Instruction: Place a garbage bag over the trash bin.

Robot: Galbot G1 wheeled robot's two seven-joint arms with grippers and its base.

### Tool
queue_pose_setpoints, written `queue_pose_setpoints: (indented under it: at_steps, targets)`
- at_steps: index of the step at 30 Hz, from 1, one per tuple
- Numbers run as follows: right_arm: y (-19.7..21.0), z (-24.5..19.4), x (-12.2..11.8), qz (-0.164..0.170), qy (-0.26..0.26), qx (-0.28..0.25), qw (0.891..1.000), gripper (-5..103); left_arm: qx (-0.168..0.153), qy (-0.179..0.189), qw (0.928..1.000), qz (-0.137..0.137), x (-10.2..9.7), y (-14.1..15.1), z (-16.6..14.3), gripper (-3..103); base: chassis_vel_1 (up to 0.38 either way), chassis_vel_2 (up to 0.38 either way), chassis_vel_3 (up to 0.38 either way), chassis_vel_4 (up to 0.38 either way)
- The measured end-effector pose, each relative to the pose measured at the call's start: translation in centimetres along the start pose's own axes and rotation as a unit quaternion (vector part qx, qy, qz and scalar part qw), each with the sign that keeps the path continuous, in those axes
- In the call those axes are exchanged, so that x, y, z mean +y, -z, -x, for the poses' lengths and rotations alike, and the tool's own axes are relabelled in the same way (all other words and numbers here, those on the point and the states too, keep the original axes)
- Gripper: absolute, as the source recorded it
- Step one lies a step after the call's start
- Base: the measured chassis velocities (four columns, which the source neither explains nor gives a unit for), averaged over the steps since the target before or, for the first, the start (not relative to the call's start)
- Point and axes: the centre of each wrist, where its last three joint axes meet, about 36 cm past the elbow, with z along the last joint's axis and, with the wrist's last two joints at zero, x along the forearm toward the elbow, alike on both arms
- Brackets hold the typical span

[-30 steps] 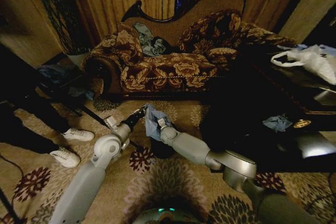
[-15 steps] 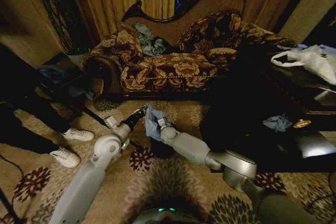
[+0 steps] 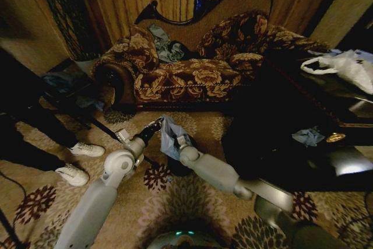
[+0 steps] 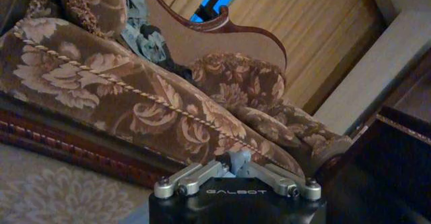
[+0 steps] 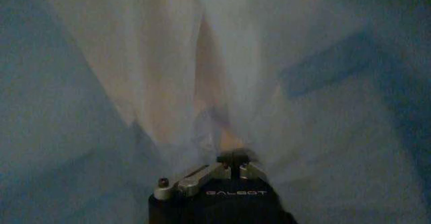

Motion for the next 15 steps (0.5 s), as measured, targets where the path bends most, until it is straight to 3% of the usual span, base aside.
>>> queue_pose_setpoints:
  at_steps: [8,15]
  targets:
    - [-0.8,-3.0,-0.3,0.029,0.001,-0.029,0.999,0,0.0,0.0,1.0,0.0,0.0,0.0,0.0,0,0.0,0.0,0.0,0.0]
    - [-0.7,-7.4,-1.9,0.063,-0.006,-0.077,0.995,0,0.0,0.0,1.0,0.0,0.0,0.0,0.0,0,0.0,0.0,0.0,0.0]
